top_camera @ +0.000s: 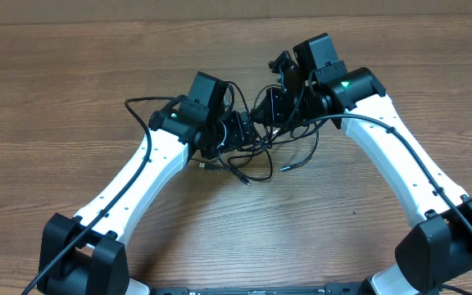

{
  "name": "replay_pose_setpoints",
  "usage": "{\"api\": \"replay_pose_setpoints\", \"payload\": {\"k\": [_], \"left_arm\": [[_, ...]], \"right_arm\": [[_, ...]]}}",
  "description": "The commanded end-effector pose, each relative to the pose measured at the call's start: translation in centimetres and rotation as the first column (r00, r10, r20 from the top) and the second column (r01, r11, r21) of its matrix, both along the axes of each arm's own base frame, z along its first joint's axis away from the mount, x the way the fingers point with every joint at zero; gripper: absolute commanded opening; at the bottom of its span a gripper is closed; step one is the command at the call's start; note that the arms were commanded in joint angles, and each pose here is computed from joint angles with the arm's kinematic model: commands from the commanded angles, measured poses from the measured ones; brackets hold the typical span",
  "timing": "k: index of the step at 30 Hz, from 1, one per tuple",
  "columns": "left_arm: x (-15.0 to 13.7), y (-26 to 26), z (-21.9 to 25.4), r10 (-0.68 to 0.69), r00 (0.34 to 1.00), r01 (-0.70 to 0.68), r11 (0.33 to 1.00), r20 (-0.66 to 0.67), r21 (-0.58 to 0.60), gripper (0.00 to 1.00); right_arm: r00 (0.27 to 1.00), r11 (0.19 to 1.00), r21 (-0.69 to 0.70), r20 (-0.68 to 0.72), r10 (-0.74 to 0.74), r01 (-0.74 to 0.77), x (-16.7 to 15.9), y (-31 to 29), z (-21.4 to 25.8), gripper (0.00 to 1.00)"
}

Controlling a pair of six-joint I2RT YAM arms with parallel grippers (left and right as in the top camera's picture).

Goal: Untangle cables

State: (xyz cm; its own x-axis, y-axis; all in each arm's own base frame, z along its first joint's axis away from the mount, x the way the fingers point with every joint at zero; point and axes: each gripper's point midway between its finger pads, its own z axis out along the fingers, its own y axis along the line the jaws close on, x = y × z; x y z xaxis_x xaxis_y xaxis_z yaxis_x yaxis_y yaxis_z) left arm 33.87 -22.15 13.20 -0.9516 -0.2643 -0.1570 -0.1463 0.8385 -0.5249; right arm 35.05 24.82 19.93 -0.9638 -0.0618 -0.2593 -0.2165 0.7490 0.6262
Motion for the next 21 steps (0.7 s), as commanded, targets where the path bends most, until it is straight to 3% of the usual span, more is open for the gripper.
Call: {"api": "replay_pose_setpoints", "payload": {"k": [1,10,17,21], "left_arm": [[0.2,0.5,-1.6,0.005,1.0,-0.005,0.998,-0.01,0.059,0.72],[0.7,0.7,-5.4,0.017,0.997,-0.008,0.994,-0.075,0.109,0.69],[1.3,4.5,-6.8,0.083,0.991,-0.061,0.98,-0.107,0.191,0.39],[1.1,8.8,-6.6,0.166,0.974,-0.128,0.964,-0.152,0.231,0.38]], "right_arm": [[0.997,0.998,0.061,0.077,0.011,-0.016,-0.5,0.4,3.6,0.04],[0.987,0.988,0.152,0.158,0.012,-0.036,-1.5,0.8,7.9,0.04],[0.97,0.992,0.12,0.237,-0.056,0.028,-1.1,-1.2,9.7,0.04],[0.938,0.981,0.029,0.289,-0.193,0.193,0.7,-5.4,9.8,0.04]]}}
